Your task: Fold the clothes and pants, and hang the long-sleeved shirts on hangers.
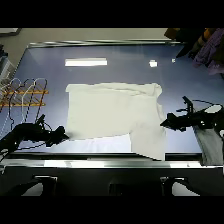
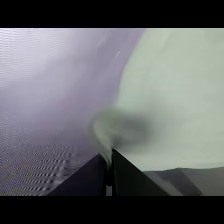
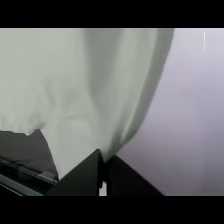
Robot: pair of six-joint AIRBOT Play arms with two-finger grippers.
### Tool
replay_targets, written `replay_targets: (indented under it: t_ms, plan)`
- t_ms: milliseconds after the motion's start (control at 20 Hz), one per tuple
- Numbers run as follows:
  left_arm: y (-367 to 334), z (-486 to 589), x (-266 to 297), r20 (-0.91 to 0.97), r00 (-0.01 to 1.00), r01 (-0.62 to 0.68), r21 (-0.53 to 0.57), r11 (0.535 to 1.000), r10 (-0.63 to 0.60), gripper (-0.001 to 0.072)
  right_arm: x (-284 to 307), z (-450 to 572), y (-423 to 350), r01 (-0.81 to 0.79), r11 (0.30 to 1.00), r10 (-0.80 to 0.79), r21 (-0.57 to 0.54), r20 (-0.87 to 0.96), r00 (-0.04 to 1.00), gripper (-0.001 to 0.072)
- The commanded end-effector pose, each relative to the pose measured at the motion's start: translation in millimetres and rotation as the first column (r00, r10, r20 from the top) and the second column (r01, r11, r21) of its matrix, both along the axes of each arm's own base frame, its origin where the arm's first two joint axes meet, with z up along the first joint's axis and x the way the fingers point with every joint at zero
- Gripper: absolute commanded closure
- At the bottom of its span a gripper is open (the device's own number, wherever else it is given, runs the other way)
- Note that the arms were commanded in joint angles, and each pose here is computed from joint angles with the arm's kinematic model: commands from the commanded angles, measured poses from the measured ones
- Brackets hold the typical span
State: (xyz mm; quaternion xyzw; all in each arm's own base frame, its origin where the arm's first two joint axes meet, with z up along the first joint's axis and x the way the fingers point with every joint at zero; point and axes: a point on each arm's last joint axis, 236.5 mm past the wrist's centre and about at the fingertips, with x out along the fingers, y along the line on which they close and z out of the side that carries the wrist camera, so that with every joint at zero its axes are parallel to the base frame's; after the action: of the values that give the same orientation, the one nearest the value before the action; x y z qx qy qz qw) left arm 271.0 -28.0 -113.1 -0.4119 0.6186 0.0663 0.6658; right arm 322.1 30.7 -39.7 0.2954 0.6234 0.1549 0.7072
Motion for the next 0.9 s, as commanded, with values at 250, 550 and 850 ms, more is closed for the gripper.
replay_targets:
  t_ms: [250, 550, 850]
  plan:
    - [29.9, 160.1, 110.0, 0.399, 0.910, 0.059, 0.146, 0.988, -0.113, 0.0690, 51.7, 133.5, 54.6, -0.069, 0.994, 0.103, -0.088, 0.473, 0.875, 0.0681]
    - [47.4, 458.2, 112.3, 0.787, 0.526, -0.109, 0.438, 0.892, -0.322, 0.0690, 41.2, 399.1, 57.7, 0.110, 0.969, 0.156, -0.222, 0.890, 0.428, 0.0682]
    - [65.1, 607.9, -36.3, 0.905, 0.300, -0.531, 0.422, 0.735, -0.303, 0.0690, -132.0, 584.3, 37.7, 0.365, 0.928, 0.086, -0.070, 0.996, -0.026, 0.0682]
